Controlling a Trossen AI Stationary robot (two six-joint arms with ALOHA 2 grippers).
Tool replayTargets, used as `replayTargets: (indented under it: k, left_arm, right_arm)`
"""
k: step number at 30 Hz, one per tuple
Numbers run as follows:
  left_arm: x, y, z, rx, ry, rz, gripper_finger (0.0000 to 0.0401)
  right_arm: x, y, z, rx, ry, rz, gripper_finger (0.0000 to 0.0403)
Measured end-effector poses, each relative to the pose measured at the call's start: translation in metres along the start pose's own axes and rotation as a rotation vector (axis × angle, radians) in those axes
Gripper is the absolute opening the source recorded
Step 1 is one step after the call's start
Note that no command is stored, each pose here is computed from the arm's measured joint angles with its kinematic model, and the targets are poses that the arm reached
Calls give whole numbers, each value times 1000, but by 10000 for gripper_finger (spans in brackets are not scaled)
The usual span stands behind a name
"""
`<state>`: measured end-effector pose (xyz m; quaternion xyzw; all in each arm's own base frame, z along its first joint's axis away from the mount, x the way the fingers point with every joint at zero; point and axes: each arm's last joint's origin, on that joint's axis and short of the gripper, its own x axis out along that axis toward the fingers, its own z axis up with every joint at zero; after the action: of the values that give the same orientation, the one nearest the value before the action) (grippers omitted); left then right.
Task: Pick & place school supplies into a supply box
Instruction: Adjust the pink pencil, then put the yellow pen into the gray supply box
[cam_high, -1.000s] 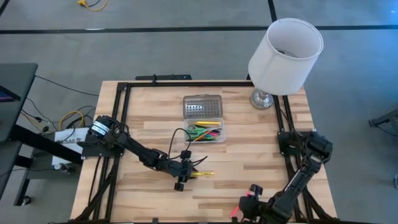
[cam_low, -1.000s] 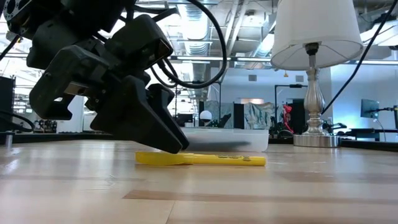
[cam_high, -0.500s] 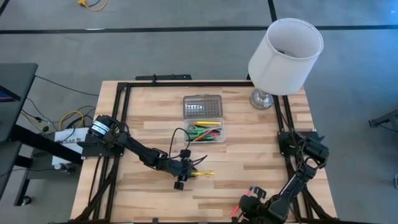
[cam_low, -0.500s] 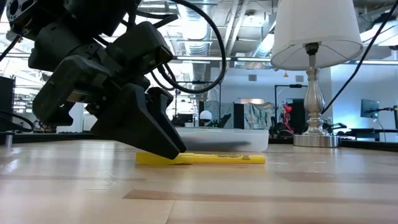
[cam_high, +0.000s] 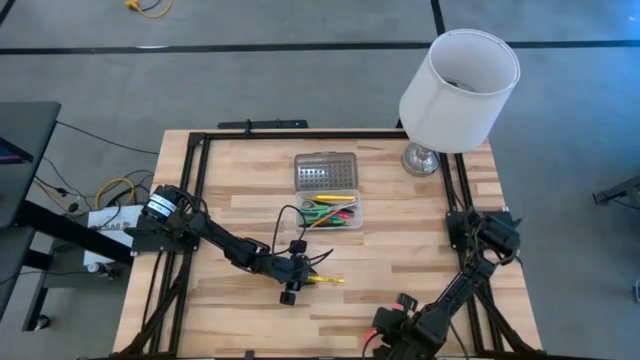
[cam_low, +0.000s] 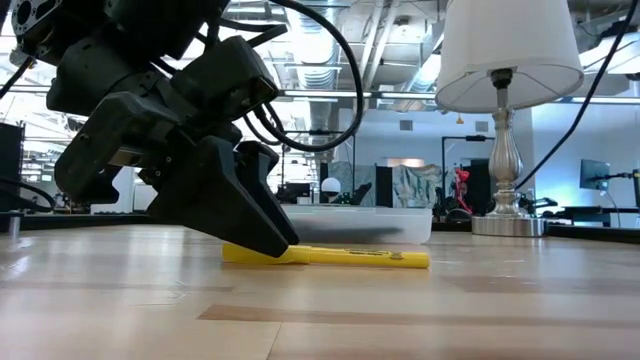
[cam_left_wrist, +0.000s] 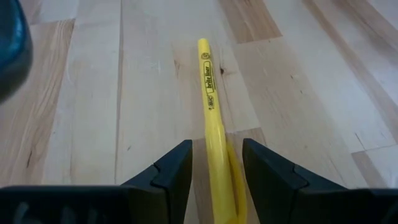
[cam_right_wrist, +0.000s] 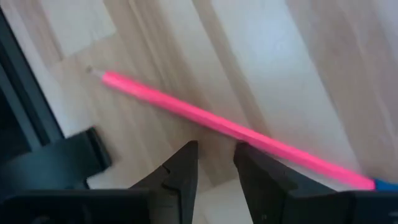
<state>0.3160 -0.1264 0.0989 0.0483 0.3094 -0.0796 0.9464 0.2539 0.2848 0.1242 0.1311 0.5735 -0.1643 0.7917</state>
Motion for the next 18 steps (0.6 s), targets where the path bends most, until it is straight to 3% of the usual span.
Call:
replayTargets:
  k: [8,18]
  left_arm:
    - [0,0,0,1,1,0,138]
    - [0,1,-4,11,43,14,138]
  right_arm:
    - [13,-15,32,-31,-202,-134,108]
    - [1,-12,40,-112,-156,-144,108]
